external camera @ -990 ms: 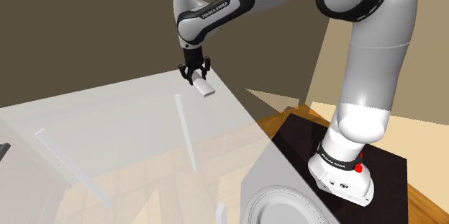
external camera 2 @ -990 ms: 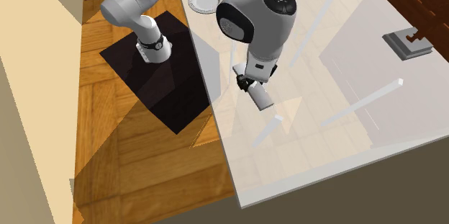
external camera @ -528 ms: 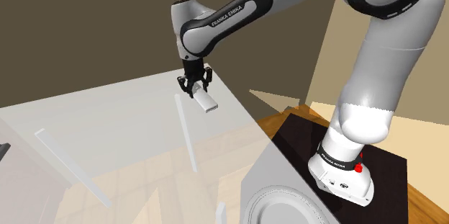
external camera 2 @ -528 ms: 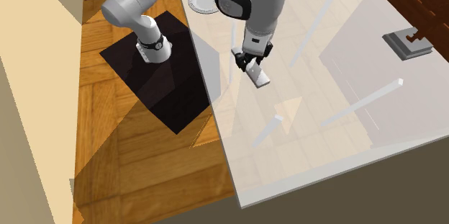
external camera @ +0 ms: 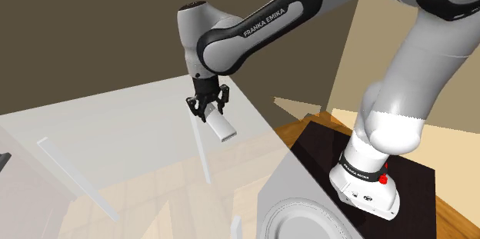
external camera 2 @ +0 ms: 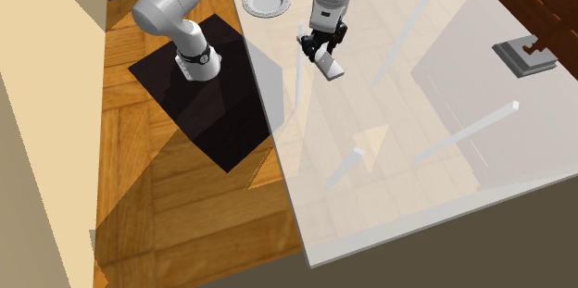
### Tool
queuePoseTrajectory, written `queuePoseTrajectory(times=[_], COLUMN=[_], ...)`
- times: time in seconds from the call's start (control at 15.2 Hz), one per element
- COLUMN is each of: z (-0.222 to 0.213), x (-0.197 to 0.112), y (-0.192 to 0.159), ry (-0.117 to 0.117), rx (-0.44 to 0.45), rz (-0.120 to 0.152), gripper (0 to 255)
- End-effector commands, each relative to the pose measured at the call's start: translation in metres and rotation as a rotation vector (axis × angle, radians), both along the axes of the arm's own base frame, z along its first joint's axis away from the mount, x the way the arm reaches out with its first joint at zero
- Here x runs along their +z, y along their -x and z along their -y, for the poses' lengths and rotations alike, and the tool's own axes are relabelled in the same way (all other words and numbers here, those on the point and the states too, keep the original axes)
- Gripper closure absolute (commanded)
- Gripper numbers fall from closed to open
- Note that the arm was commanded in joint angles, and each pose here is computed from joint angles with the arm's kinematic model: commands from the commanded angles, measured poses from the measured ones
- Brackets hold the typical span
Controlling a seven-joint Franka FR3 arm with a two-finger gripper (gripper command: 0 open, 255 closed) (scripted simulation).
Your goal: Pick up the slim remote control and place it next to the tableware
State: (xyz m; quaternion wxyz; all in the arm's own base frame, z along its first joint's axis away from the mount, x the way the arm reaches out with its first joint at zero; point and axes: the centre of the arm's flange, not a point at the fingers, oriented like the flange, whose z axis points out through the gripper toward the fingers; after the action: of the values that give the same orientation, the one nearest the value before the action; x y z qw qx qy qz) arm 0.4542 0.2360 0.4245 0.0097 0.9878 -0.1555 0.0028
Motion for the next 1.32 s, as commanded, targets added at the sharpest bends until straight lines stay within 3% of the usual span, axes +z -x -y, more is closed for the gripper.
queuePoseTrajectory(times=[0.0, 1.25], z=[-0.018, -0.199], x=[-0.003, -0.002], y=[0.019, 0.206], ry=[0.000, 0.000], rx=[-0.001, -0.001], rz=[0.000, 0.000], gripper=[255, 255])
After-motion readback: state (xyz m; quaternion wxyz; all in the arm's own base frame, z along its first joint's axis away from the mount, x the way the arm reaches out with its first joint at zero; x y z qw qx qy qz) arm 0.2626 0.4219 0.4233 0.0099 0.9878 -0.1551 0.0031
